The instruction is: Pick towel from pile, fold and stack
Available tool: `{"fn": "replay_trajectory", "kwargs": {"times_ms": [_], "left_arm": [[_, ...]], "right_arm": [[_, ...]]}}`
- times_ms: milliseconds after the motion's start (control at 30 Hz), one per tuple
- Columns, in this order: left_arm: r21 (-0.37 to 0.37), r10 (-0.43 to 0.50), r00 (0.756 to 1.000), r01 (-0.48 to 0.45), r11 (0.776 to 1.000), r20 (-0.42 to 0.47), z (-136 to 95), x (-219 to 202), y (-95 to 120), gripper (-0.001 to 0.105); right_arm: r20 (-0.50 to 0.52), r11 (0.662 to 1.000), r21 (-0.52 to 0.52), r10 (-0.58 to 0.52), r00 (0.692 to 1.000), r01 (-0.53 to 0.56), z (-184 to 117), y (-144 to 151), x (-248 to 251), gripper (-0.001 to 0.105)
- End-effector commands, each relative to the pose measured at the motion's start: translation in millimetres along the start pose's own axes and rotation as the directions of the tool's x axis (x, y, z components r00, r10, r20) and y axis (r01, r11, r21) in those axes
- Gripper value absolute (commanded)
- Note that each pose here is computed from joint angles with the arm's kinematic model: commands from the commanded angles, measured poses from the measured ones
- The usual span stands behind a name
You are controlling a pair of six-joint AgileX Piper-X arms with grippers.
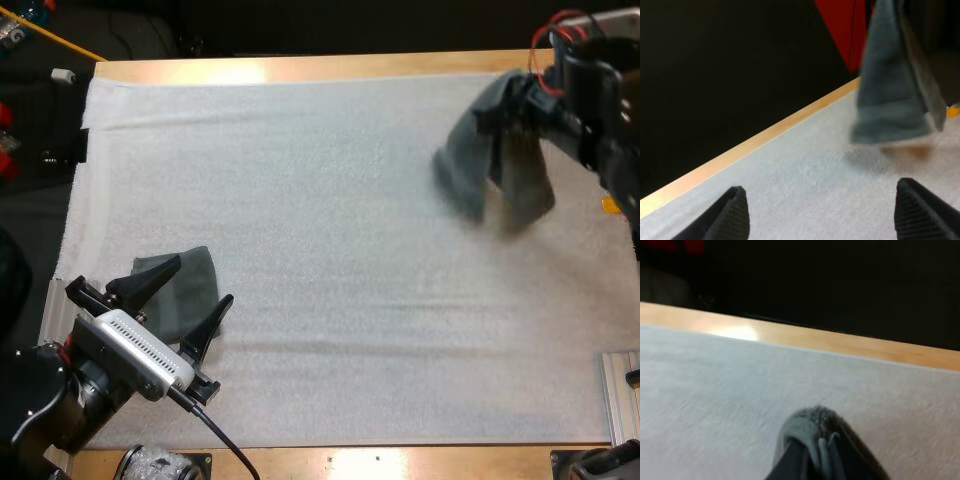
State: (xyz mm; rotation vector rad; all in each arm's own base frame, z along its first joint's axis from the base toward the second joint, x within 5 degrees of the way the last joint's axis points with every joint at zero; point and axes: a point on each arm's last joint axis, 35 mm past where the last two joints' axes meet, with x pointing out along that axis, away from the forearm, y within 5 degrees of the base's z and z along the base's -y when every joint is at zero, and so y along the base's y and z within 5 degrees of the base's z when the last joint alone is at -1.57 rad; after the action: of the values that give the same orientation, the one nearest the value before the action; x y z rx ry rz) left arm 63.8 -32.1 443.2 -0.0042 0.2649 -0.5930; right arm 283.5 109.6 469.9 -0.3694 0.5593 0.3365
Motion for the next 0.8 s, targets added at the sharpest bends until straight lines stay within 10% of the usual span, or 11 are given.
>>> {"fn": "replay_trajectory", "kwargs": {"times_ms": [0,400,767], "left_arm": [[-0.003,-0.011,1.0,0.011,1.0,0.019,2.5,-2.3,-1.1,0.059],[-0.003,-0.011,1.0,0.011,1.0,0.019,2.5,-2.3,-1.1,0.059],[-0.003,-0.011,1.0,0.011,1.0,0.019,2.5,-2.3,-1.1,0.059]], "right_arm": [[0.017,0.999,-0.023,0.031,0.999,-0.031,1.0,5.0,-20.0,0.0],[0.102,0.946,-0.03,0.324,0.941,-0.322,-15.3,66.8,-133.9,0.0],[-0.088,0.905,0.002,0.423,0.902,-0.425,-34.1,109.7,-131.7,0.0]]}}
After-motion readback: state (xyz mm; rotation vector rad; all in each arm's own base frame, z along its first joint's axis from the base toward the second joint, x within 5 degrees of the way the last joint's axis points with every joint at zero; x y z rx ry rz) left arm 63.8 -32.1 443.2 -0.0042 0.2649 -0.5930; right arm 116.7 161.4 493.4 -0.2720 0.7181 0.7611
